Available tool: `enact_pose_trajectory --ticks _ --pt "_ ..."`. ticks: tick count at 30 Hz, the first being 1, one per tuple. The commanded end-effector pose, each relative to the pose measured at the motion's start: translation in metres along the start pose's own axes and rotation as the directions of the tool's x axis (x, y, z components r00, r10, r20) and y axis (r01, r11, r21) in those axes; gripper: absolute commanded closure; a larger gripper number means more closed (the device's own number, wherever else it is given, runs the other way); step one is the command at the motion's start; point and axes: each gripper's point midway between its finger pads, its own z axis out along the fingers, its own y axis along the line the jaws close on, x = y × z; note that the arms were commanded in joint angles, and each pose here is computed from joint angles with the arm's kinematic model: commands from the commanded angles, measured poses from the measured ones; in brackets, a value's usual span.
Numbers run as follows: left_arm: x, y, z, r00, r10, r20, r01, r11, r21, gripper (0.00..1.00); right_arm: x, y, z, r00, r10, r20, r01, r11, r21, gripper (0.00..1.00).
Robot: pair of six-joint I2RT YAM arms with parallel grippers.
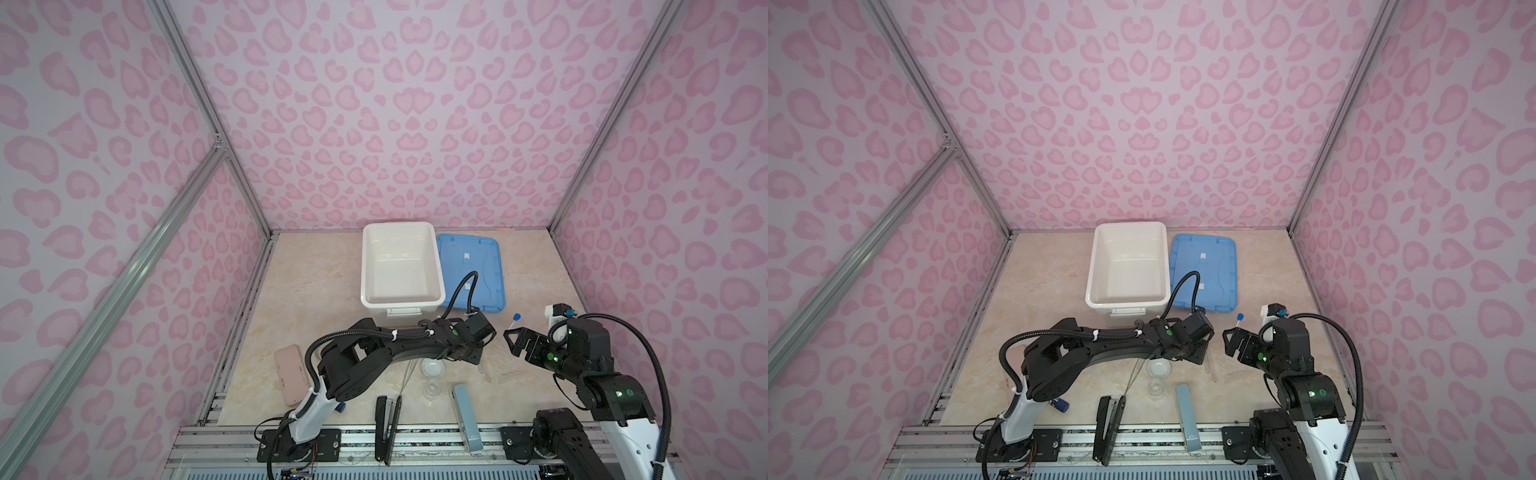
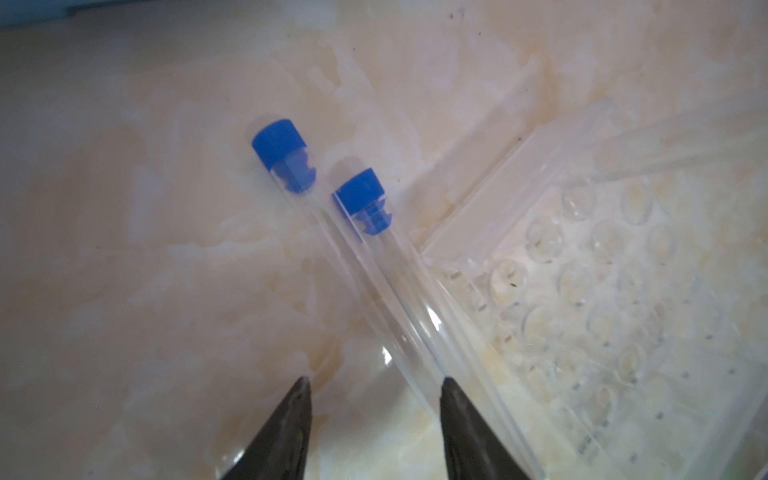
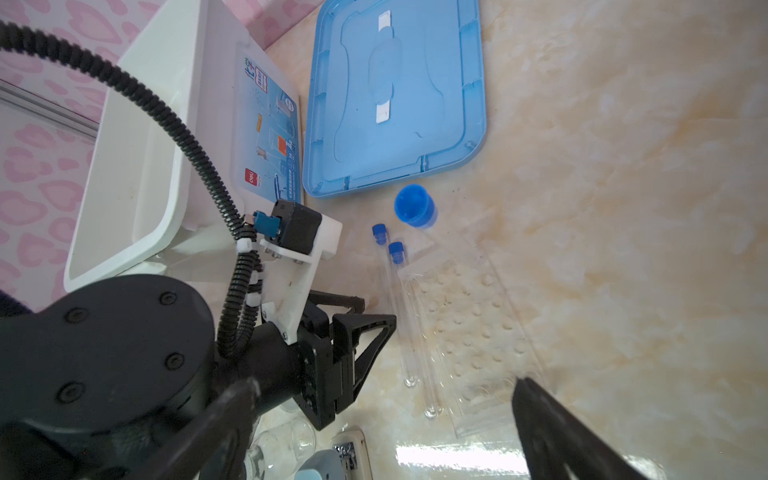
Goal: Organize the chemistry lab equipment
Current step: 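Withdraw the right gripper while the left gripper lowers over the remaining two tubes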
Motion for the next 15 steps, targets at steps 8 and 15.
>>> enact_pose_trajectory --ticks 8,15 --pt "0.006 0.018 0.006 1.000 0.000 -0.020 -0.002 0.996 -0.094 0.60 -0.005 0.001 -0.002 0.999 0.002 0.034 -0.002 1.000 -0.005 0.02" --pt "0.019 0.034 0.001 0.997 0.016 -0.081 -0.030 0.985 -0.171 0.63 -0.005 0.001 -0.003 0.999 0.001 0.038 -0.001 1.000 -0.006 0.02"
